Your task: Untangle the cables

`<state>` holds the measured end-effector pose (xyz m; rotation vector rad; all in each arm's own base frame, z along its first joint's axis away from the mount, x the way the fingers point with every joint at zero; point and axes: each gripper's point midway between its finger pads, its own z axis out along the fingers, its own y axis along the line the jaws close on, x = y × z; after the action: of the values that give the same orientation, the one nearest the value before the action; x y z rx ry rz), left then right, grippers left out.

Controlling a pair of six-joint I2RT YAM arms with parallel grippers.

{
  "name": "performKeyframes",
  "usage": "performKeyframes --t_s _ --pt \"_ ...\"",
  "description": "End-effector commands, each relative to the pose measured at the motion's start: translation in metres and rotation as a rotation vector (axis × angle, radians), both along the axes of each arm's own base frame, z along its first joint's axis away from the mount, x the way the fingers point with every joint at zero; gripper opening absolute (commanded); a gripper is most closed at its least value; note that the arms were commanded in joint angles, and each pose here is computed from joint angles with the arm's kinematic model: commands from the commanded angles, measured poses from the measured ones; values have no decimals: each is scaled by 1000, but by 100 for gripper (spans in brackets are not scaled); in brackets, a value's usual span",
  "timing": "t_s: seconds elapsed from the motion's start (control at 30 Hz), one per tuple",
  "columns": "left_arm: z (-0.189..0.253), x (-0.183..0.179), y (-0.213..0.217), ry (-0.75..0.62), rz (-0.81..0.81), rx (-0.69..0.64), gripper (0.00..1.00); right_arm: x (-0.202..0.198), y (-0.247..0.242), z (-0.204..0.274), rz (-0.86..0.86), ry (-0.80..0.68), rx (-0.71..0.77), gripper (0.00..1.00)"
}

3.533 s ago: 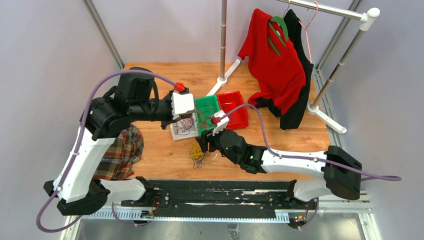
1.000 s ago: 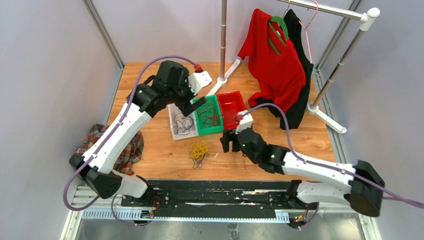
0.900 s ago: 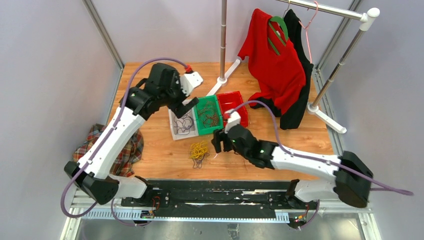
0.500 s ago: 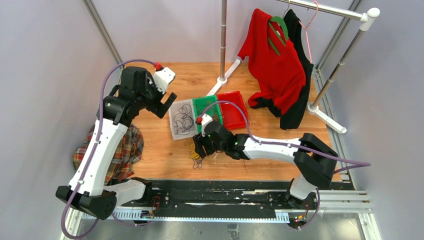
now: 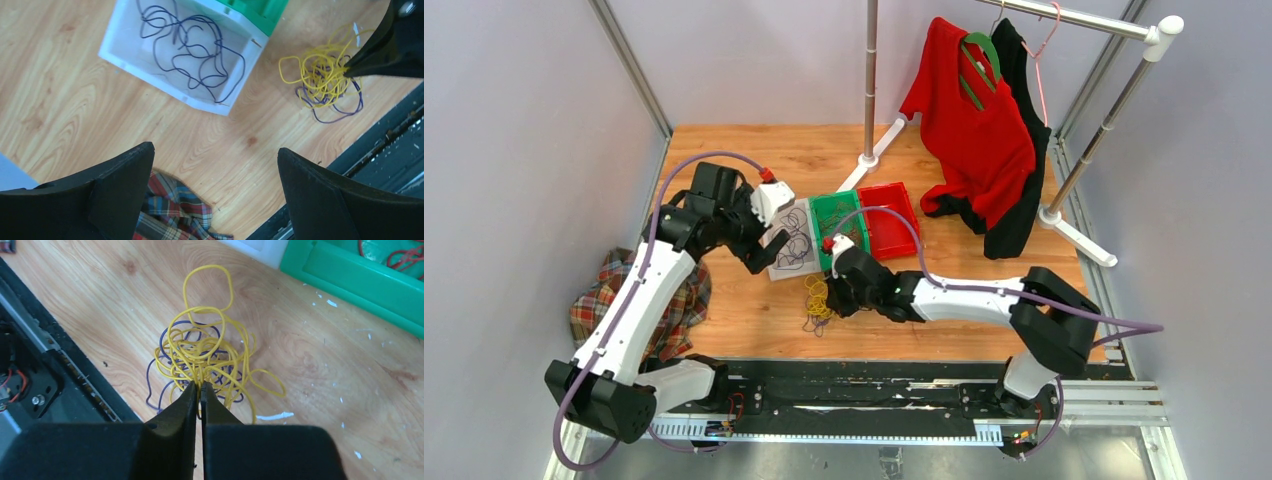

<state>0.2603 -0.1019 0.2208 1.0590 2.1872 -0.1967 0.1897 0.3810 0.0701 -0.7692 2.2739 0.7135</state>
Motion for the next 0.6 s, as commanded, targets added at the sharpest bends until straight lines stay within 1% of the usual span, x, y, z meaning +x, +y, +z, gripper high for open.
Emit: performKeyframes --t_s 0.0,0.17,0.33,0.4,0.57 --pt "-16 -8 -12 31 -137 -2 98 -5 -13 10 -57 7 30 1" --pt "-33 -21 -24 49 -260 37 98 -3 -38 8 -121 -19 4 1" --pt "-49 -37 -41 76 -377 69 99 -5 -44 18 -128 -29 41 1" --pt "-52 -41 -50 104 -400 43 99 -8 -43 24 -114 -30 69 1" --pt "-36 -50 -74 151 -416 -101 92 -13 -32 61 -72 -50 198 1"
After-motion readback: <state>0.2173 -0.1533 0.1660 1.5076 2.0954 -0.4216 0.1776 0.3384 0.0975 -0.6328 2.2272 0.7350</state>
